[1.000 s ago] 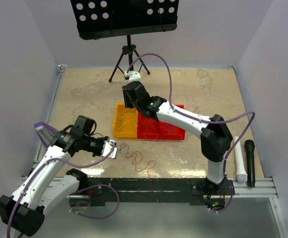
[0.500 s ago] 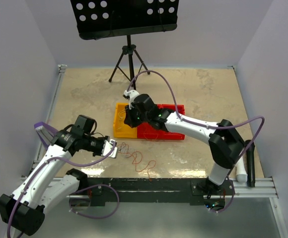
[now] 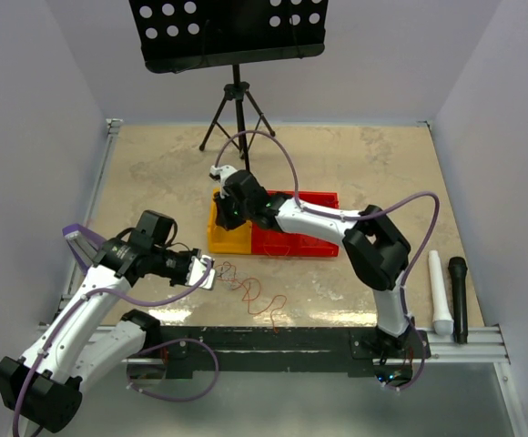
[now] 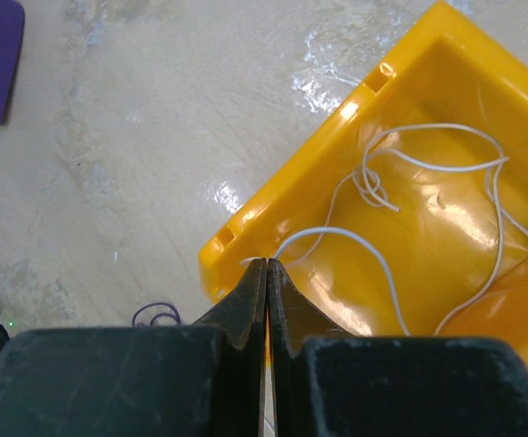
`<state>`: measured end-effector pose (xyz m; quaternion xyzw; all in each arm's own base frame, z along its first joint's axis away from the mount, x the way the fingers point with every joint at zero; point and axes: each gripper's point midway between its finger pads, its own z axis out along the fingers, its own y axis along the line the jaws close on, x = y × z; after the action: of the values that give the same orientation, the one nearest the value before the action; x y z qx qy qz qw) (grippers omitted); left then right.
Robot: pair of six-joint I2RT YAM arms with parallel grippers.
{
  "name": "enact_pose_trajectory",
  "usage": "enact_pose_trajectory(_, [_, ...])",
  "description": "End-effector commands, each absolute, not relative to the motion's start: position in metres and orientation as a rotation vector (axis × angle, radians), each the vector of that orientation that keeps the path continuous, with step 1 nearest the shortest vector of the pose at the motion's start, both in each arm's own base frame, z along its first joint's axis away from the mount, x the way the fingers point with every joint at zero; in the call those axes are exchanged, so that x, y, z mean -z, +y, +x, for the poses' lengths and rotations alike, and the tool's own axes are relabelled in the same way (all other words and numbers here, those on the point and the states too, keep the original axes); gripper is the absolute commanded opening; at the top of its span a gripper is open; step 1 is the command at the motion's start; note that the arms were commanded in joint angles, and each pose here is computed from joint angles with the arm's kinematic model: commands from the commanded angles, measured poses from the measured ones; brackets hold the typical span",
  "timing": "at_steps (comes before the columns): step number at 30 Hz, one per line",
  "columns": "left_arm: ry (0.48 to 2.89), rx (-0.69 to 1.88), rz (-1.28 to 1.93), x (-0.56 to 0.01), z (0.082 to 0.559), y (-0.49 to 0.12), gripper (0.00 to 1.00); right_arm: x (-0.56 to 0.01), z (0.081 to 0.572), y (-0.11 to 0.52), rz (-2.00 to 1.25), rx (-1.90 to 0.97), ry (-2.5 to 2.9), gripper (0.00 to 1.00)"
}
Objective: Untangle the cables
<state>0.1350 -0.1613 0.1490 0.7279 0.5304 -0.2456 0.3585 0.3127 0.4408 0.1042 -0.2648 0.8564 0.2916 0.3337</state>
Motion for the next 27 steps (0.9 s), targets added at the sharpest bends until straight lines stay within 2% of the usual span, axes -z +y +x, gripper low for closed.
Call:
enact_pose_trajectory(1, [1.331, 0.622, 1.865, -0.160, 0.138, -0.164, 0.04, -0.122, 0.340, 0.449, -0.610, -0.718, 2.193, 0.00])
enact_pose_trajectory(11, [1.324, 0.639, 1.834, -0.171, 0.141, -0.169, 0.05, -0.091, 0.353, 0.430, -0.547, -0.620, 2.263, 0.00])
enact_pose_trajectory(13, [1.309, 0.651, 1.790, -0.190, 0.148, -0.176, 0.04, -0.113, 0.355, 0.428, -0.536, -0.638, 2.225, 0.00])
enact_pose_trajectory(15, [1.304, 0.678, 1.724, -0.214, 0.156, -0.185, 0.04, -0.161, 0.357, 0.428, -0.517, -0.707, 2.126, 0.01])
enact_pose_trajectory(18, [1.302, 0.721, 1.634, -0.252, 0.167, -0.198, 0.04, -0.244, 0.345, 0.425, -0.518, -0.822, 1.950, 0.30])
enact_pose_trajectory(21, [1.262, 0.730, 1.565, -0.288, 0.173, -0.205, 0.04, -0.286, 0.324, 0.412, -0.552, -0.885, 1.855, 0.47])
enact_pose_trajectory(27, [1.143, 0.760, 1.530, -0.341, 0.152, -0.207, 0.04, -0.264, 0.289, 0.388, -0.613, -0.927, 1.866, 0.56])
